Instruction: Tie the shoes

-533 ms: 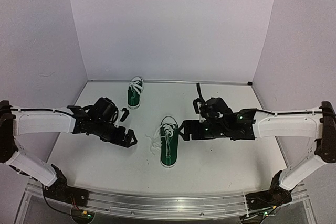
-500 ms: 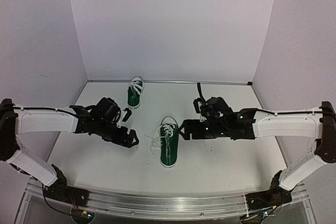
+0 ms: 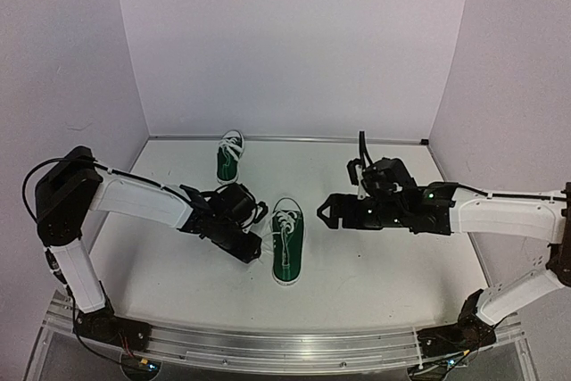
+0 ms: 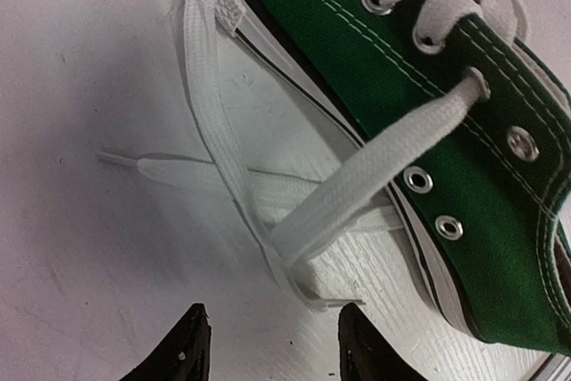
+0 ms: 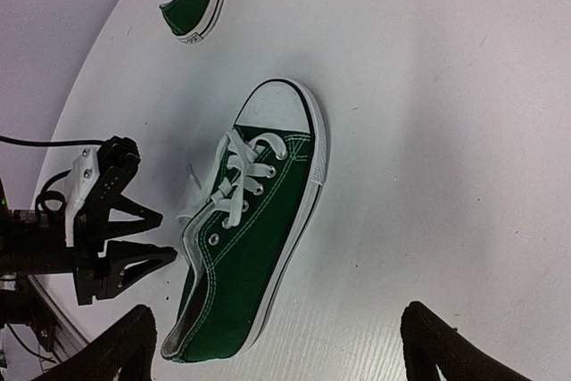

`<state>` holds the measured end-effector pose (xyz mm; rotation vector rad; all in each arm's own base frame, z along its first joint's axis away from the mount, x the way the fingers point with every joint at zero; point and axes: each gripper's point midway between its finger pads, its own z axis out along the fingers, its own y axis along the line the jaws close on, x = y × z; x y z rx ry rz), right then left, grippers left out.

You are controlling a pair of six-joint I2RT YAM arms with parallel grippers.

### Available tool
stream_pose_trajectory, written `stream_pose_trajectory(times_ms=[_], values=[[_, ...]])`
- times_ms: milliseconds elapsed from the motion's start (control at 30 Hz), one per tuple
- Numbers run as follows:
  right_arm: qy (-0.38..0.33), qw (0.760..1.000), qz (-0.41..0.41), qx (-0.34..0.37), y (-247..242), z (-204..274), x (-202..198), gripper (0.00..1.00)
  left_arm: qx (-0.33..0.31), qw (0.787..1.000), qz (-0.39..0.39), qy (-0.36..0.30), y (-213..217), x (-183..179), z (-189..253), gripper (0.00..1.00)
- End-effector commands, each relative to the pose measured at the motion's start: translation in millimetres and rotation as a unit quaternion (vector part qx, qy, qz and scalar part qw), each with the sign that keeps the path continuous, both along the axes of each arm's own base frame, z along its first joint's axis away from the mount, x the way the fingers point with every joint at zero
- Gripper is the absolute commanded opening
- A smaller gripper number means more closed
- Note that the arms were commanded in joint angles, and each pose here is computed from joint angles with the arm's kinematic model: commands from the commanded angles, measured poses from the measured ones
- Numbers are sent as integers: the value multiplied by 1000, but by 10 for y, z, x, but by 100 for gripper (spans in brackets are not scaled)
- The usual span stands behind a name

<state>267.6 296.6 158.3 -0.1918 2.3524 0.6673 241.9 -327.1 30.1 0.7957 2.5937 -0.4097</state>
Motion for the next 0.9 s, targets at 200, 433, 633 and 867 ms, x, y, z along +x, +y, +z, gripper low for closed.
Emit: stream_pose_trajectory(times_ms=[200,433,633,867], values=[[-9,1000,-7,10,-116,86,5,91,32,999,31,-26,-60,248,-123,32],[-17,1000,-23,14,-298,156,14,91,42,992,78,-87,180,528,389,0],[-29,998,-53,31,-607,304,55,91,-90,987,-31,-131,-647,578,1306,0],[-32,993,-96,61,-985,420,4,92,-185,951,-211,-129,-1757,61,1758,0]])
